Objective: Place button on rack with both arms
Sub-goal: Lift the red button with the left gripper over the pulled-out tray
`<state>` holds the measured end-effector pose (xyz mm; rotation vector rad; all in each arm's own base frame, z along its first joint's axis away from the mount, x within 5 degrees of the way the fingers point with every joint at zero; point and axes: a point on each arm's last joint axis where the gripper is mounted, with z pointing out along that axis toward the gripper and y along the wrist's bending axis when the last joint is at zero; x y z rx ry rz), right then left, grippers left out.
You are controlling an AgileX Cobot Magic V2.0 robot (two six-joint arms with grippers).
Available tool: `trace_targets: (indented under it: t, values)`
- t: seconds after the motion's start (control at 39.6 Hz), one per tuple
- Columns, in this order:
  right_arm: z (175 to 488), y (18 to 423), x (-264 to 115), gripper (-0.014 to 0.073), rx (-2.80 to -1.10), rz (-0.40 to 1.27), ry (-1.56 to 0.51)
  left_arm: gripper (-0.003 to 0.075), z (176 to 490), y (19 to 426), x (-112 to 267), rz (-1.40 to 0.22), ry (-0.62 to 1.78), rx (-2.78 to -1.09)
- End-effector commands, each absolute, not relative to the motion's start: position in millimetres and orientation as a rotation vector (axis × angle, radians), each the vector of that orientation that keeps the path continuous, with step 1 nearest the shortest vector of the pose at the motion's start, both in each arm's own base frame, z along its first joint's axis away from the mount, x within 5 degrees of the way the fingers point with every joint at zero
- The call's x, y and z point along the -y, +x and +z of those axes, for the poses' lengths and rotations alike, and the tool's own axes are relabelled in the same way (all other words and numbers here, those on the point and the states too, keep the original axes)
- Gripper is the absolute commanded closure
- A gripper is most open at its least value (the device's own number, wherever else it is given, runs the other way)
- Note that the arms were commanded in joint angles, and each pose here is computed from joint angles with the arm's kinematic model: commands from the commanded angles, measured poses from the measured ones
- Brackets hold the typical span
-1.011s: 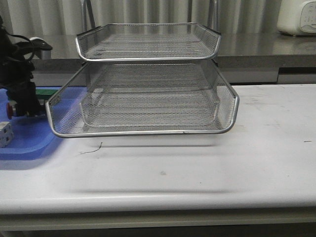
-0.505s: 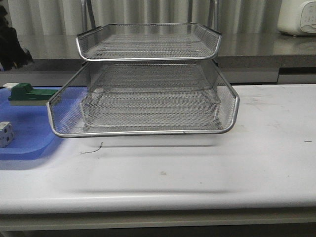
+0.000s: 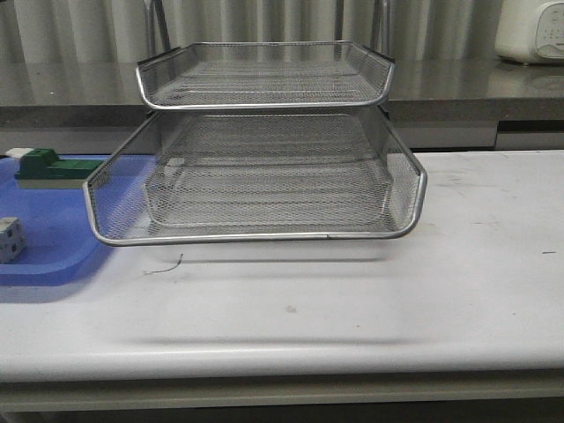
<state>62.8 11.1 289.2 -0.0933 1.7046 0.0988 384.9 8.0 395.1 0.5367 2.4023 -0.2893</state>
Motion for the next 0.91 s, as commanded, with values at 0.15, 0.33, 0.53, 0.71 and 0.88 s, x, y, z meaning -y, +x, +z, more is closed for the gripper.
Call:
trace_targets:
  t: [0.15, 0.33, 0.53, 0.71, 0.88]
  values:
    - [302.5, 63.5, -8.6, 0.0655, -1.620, 0.077, -0.067, 0.0666, 434.8, 352.2, 36.4, -0.412, 0.664, -2.301]
    - [302.5, 63.5, -8.6, 0.0655, -1.620, 0.077, -0.067, 0.0666, 434.8, 346.8, 71.5, -0.471, 0.751, -2.287]
    - [302.5, 63.5, -8.6, 0.0655, -1.620, 0.077, -0.067, 0.0666, 431.7, 338.3, 105.5, -0.464, 0.787, -2.330]
    - [302.5, 63.5, -8.6, 0.0655, -1.620, 0.077, -0.067, 0.0666, 426.8, 328.3, 134.8, -0.405, 0.853, -2.360]
    - [302.5, 63.5, -8.6, 0.0655, -1.620, 0.077, -0.067, 0.0666, 411.1, 315.6, 164.8, -0.450, 0.965, -2.386]
